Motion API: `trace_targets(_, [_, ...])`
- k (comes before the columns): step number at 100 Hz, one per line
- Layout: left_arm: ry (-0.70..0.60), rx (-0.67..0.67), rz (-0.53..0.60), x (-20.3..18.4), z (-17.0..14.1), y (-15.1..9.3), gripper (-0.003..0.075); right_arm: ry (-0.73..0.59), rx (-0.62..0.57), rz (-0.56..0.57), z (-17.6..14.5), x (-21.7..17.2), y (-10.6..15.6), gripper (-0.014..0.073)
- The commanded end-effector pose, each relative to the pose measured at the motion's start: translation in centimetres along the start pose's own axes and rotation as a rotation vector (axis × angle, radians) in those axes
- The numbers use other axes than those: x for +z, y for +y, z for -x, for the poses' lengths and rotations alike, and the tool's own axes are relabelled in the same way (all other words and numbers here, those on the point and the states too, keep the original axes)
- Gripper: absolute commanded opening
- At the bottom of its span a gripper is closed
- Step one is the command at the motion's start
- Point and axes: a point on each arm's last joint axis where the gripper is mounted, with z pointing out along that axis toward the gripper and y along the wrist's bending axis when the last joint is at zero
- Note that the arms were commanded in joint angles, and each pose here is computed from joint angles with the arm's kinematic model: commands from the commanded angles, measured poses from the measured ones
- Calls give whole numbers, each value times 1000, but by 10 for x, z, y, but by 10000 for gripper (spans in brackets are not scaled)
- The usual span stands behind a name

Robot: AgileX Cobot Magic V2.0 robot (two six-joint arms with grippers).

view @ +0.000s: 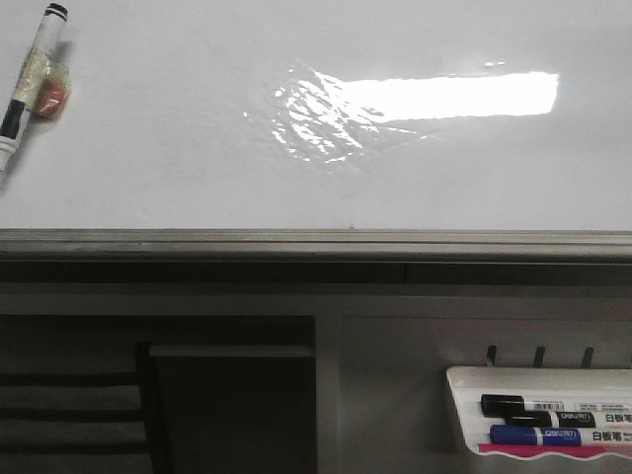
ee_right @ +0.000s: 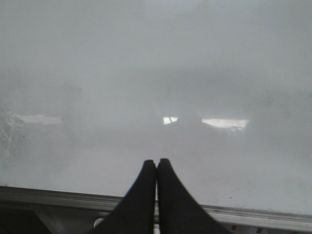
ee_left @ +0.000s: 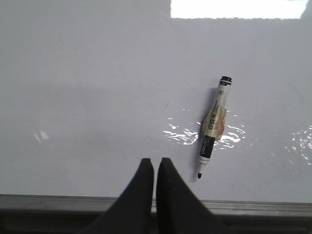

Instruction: Write number 7 on whiteboard

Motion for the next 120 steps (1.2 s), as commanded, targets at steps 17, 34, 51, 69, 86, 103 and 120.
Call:
trace_targets(17, [-90,-23,-4,-2,16,-1,-20,-93,-14,-13,16,-2,-1,-71])
trace_targets(34, [-103,-25,-4,-2,17,-1,137,-100,-11,-12,17,-2,-1,126])
trace_targets(51, [-103,-25,-4,-2,17,-1,582,-111,-11,-13,18,-2,-1,506])
trace_targets(69, [-103,-27,-6,-2,17,-1,651,-111,-11,-13,18,-2,-1,554])
trace_targets(86, [-103,-32,-9,-2,17,-1,651,-111,-11,-13,18,-2,-1,554])
trace_targets(103, [-118,-72,-29,-1,18,-3,648,-111,-9,-12,18,-2,-1,554])
trace_targets(120, [-56,-18,-29,8,14,-3,617,-111,-9,-12,18,-2,-1,554])
